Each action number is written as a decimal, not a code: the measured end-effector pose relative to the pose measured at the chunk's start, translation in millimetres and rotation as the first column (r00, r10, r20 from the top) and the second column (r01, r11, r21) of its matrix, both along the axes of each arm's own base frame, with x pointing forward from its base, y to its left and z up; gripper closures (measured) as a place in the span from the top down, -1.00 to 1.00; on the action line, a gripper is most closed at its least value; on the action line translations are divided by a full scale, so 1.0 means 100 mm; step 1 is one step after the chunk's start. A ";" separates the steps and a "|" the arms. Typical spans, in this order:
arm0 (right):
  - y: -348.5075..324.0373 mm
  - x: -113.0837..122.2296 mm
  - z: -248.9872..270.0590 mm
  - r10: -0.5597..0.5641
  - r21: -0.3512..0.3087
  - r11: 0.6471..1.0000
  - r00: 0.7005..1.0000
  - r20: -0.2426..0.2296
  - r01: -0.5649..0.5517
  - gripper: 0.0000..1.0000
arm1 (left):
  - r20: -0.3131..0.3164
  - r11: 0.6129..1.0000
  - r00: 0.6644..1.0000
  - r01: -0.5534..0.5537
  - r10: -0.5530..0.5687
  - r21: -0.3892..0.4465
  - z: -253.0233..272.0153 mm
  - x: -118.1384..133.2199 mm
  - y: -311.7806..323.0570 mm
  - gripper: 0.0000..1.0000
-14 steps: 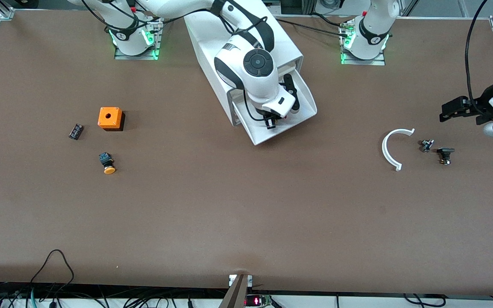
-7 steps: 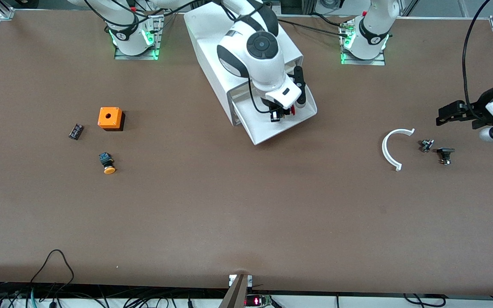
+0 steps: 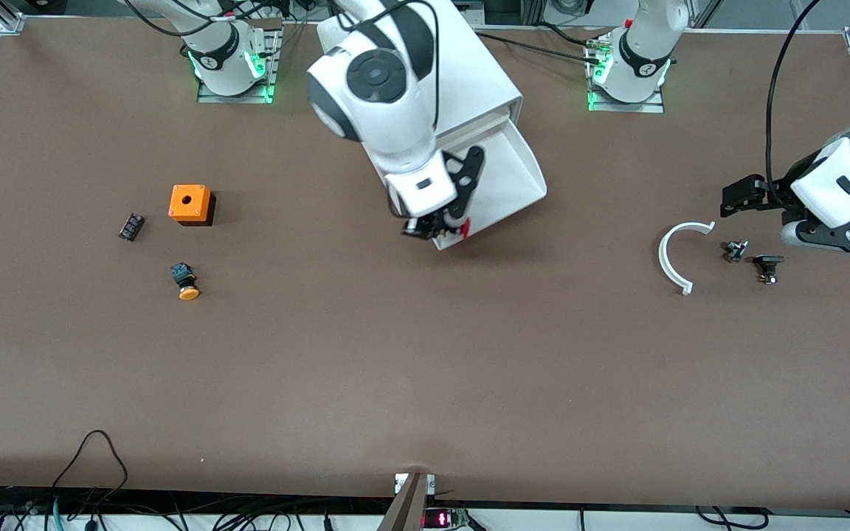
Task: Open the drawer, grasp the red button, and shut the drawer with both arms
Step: 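Lift the red button out and carry it beside the orange box, then lower the red button onto the table while the left gripper approaches the drawer, then push the drawer closed with the left gripper while the right gripper withdraws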
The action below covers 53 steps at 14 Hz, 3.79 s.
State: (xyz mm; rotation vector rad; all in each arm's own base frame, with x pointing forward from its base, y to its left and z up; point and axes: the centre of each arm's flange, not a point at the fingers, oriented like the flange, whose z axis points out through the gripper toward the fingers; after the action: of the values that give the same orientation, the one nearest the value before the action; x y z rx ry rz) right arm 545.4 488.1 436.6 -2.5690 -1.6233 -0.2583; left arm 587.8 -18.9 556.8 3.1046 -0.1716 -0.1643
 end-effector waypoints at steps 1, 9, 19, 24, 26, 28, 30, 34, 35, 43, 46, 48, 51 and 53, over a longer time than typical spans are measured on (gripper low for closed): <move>-0.21 0.12 -0.02 -0.091 -0.003 0.996 0.996 -0.016 0.091 -0.17 | 0.000 1.000 1.000 -0.001 0.001 0.000 0.00 0.00 0.01 1.00; -1.91 0.60 -0.78 -0.712 -0.176 0.701 0.687 -0.146 0.690 -0.17 | -0.001 1.000 1.000 -0.019 0.019 0.001 -0.01 0.01 0.09 1.00; -3.60 0.27 -2.29 -0.801 -0.208 0.597 0.590 -0.103 0.775 -0.17 | -0.014 0.983 0.983 -0.182 0.182 0.009 -0.41 0.22 -0.21 1.00; -4.01 0.10 -2.48 -0.753 -0.157 0.657 0.652 -0.088 0.737 -0.06 | -0.005 0.932 0.932 -0.363 0.363 -0.009 -1.29 0.53 -1.22 1.00; -4.10 0.12 -2.45 -0.763 -0.153 0.645 0.641 -0.085 0.749 0.31 | -0.002 0.903 0.903 -0.429 0.429 -0.016 -1.60 0.55 -1.69 1.00; -4.04 0.17 -2.34 -0.782 -0.151 0.622 0.617 -0.086 0.768 0.71 | 0.004 0.880 0.880 -0.474 0.474 -0.003 -1.84 0.51 -2.05 1.00; -3.84 0.25 -2.07 -0.814 -0.172 0.581 0.573 -0.101 0.795 1.00 | 0.029 0.855 0.856 -0.517 0.516 0.041 -2.04 0.41 -2.37 1.00; -3.45 0.36 -1.28 -0.863 -0.241 0.504 0.493 -0.110 0.829 1.00 | 0.049 0.830 0.833 -0.553 0.551 0.070 -2.31 0.21 -2.82 1.00; -3.42 0.38 -1.09 -0.872 -0.263 0.488 0.477 -0.108 0.832 1.00 | 0.045 0.830 0.833 -0.553 0.552 0.075 -2.38 0.17 -2.88 1.00; -3.56 0.66 0.48 -0.898 -0.257 0.437 0.433 -0.073 0.862 1.00 | 0.018 0.835 0.840 -0.541 0.542 0.100 -2.88 -0.38 -3.76 1.00; -4.01 0.74 0.83 -0.930 -0.203 0.365 0.365 -0.038 0.909 1.00 | 0.012 0.837 0.842 -0.538 0.539 0.101 -2.88 -0.76 -4.24 1.00; -4.27 0.71 1.03 -0.944 -0.180 0.329 0.331 -0.021 0.927 1.00 | 0.015 0.841 0.846 -0.531 0.533 0.106 -2.88 -1.02 -4.52 1.00; -4.54 0.59 1.23 -0.939 -0.199 0.339 0.344 -0.013 0.919 1.00 | 0.019 0.840 0.846 -0.531 0.533 0.112 -2.88 -1.31 -4.80 1.00; -4.73 0.54 1.32 -0.929 -0.207 0.364 0.370 -0.010 0.908 1.00 | 0.021 0.848 0.855 -0.517 0.518 0.115 -2.89 -1.52 -4.97 1.00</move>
State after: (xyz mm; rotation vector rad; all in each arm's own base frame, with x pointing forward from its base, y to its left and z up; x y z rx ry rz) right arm 598.9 14.9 568.9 -3.2324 0.0891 0.0051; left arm 436.2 -516.4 267.9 3.1198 0.6997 -0.1789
